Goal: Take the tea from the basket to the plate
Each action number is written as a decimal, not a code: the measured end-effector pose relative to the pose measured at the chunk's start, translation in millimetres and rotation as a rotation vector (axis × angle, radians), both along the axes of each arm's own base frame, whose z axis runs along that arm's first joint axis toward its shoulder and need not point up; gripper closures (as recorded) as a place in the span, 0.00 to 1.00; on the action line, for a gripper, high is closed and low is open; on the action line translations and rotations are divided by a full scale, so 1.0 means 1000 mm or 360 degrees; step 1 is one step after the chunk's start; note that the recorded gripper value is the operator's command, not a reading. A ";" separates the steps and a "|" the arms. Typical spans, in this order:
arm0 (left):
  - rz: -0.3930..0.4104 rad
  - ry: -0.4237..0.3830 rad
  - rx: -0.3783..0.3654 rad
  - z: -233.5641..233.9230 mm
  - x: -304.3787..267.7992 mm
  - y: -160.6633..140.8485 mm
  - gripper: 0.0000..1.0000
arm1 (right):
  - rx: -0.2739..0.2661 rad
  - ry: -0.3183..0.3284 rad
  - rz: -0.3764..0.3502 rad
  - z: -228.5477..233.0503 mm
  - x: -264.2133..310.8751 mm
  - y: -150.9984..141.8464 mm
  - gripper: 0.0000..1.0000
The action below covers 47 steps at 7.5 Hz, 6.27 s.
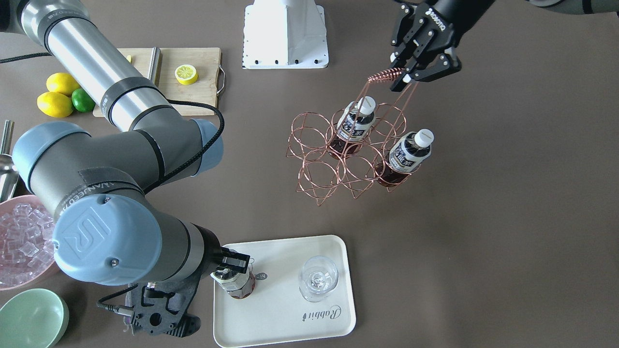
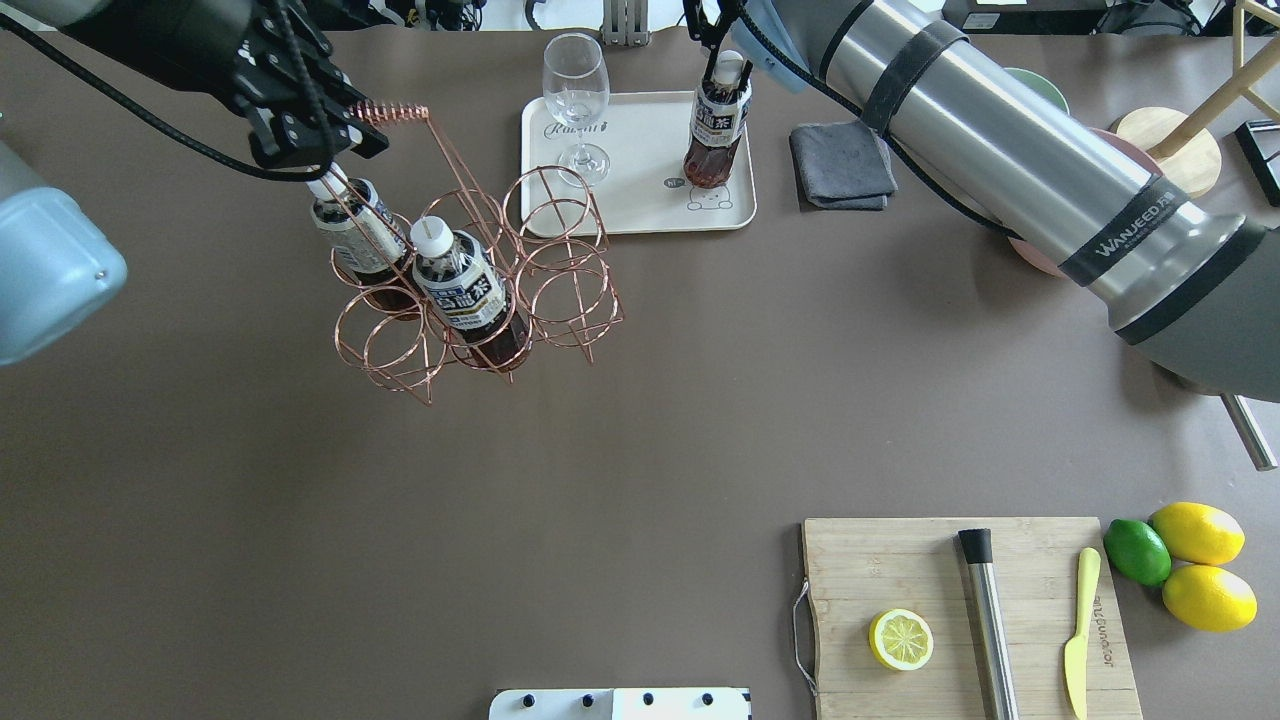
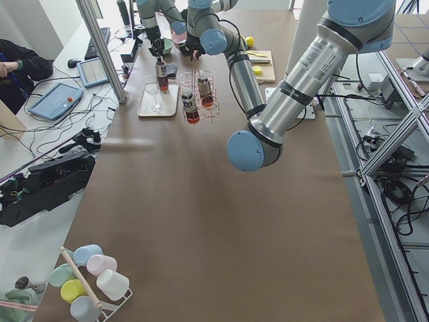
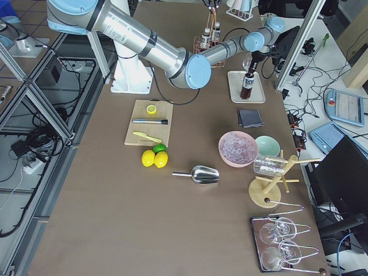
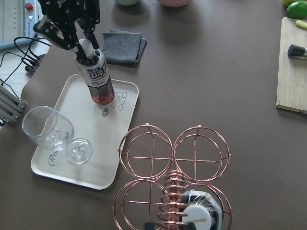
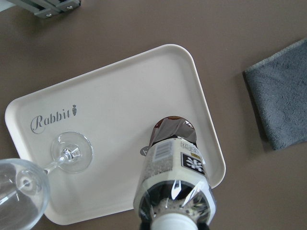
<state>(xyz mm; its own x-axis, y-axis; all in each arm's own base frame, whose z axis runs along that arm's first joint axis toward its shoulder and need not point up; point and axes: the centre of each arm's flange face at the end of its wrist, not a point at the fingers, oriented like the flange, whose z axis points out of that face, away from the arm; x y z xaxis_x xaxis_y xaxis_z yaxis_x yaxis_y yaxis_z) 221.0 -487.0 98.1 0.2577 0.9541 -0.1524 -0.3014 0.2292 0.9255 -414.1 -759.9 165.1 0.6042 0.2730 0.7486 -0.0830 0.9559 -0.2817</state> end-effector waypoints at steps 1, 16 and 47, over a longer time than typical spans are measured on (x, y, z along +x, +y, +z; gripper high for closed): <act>-0.0023 -0.0025 -0.0012 0.025 -0.032 -0.014 1.00 | 0.0011 0.0011 -0.0002 0.000 -0.005 0.001 0.43; -0.0184 -0.0588 0.0304 0.258 -0.223 -0.263 1.00 | 0.0519 0.0259 -0.0406 0.226 0.234 0.284 0.00; -0.0766 0.0015 -0.0769 0.290 -0.290 -0.112 0.02 | 0.0713 0.0225 -0.0460 0.488 0.507 0.368 0.00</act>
